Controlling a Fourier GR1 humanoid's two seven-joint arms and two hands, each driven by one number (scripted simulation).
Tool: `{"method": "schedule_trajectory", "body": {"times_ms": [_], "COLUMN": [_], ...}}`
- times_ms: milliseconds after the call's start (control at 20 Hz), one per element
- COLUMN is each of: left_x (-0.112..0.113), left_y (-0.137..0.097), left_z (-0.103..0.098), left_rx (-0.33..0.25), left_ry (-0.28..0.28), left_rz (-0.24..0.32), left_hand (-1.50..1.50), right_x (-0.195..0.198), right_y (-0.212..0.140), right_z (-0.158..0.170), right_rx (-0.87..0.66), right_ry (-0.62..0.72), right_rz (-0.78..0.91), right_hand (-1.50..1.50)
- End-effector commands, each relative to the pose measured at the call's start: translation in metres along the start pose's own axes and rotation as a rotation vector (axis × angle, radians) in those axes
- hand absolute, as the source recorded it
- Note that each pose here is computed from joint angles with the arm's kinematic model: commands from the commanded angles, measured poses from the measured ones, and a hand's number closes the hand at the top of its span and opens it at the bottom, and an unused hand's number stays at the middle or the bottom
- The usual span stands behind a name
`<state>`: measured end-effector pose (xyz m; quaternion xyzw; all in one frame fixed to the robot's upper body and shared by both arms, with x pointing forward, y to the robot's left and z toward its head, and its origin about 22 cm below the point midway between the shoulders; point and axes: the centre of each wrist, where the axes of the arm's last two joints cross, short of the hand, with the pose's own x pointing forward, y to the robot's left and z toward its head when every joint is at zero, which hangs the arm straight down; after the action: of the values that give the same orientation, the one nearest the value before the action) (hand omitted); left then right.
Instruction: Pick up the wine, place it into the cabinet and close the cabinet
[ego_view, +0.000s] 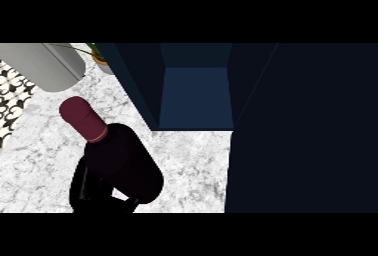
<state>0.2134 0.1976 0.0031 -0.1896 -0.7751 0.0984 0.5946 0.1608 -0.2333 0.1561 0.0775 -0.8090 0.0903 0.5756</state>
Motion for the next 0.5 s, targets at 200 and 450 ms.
{"method": "schedule_trajectory", "body": {"times_ms": [200,450], "left_x": [0.019,0.013], "left_y": [-0.044,-0.042], "left_z": [-0.059,-0.07], "left_rx": [0.0,0.008], "left_ry": [-0.006,-0.021], "left_rz": [-0.015,-0.065], "left_hand": [1.5,1.5], "right_x": [-0.005,-0.022], "right_y": [-0.003,-0.009], "right_z": [-0.008,0.004], "right_rx": [-0.02,-0.011], "right_ry": [0.01,0.005], "right_rz": [0.001,0.004], "right_hand": [-1.5,-1.5]}}
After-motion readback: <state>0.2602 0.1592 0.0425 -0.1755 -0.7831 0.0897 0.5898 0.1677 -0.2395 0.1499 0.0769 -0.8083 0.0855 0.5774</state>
